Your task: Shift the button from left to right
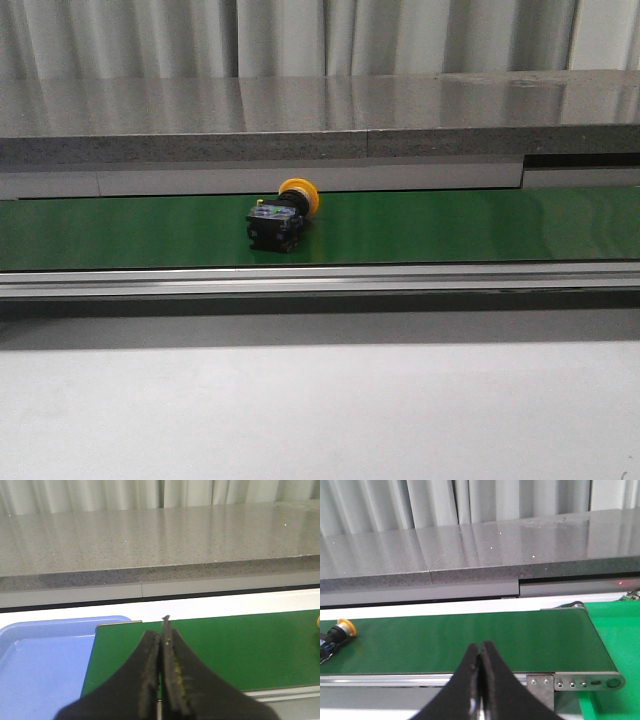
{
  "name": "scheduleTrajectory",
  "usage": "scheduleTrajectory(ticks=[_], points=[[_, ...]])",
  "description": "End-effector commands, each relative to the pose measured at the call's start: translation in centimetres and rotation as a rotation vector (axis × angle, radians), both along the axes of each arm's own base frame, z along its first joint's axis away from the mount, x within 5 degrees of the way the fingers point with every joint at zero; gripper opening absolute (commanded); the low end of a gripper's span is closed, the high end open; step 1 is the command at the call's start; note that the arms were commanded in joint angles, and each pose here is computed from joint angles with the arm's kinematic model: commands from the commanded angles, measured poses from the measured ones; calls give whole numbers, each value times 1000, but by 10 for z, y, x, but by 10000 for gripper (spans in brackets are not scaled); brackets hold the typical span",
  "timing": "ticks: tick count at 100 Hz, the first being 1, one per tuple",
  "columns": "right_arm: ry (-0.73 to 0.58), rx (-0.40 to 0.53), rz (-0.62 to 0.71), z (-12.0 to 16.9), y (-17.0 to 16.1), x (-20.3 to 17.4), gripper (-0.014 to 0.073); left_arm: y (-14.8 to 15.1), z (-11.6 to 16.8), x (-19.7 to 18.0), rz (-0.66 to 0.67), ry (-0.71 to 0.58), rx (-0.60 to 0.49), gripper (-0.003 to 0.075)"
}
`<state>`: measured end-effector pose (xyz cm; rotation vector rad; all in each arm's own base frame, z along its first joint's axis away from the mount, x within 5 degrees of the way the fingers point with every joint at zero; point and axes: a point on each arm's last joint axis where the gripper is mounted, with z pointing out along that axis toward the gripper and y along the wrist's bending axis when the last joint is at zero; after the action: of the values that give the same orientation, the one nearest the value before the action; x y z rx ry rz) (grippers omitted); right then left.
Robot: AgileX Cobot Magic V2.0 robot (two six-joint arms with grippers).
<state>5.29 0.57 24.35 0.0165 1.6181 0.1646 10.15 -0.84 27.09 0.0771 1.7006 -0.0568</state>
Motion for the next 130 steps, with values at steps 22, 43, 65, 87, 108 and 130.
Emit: scheduleTrajectory(ticks=[22,43,65,87,108,130], points=[[301,-21,24,75,6,42,-67,0,16,1,3,-102,-15,-20],[613,-47,42,99,11,93,-67,0,16,1,3,-102,-15,-20],[744,-42,49,96,17,144,-65,0,16,1,3,-102,-15,-20],[829,28,69,76,23,172,87,0,16,1,3,-102,-15,-20],[835,89,79,70,27,181,489,0,16,1,3,-102,-15,-20],[798,113,88,73,29,184,595,0,16,1,3,-102,-15,-20]])
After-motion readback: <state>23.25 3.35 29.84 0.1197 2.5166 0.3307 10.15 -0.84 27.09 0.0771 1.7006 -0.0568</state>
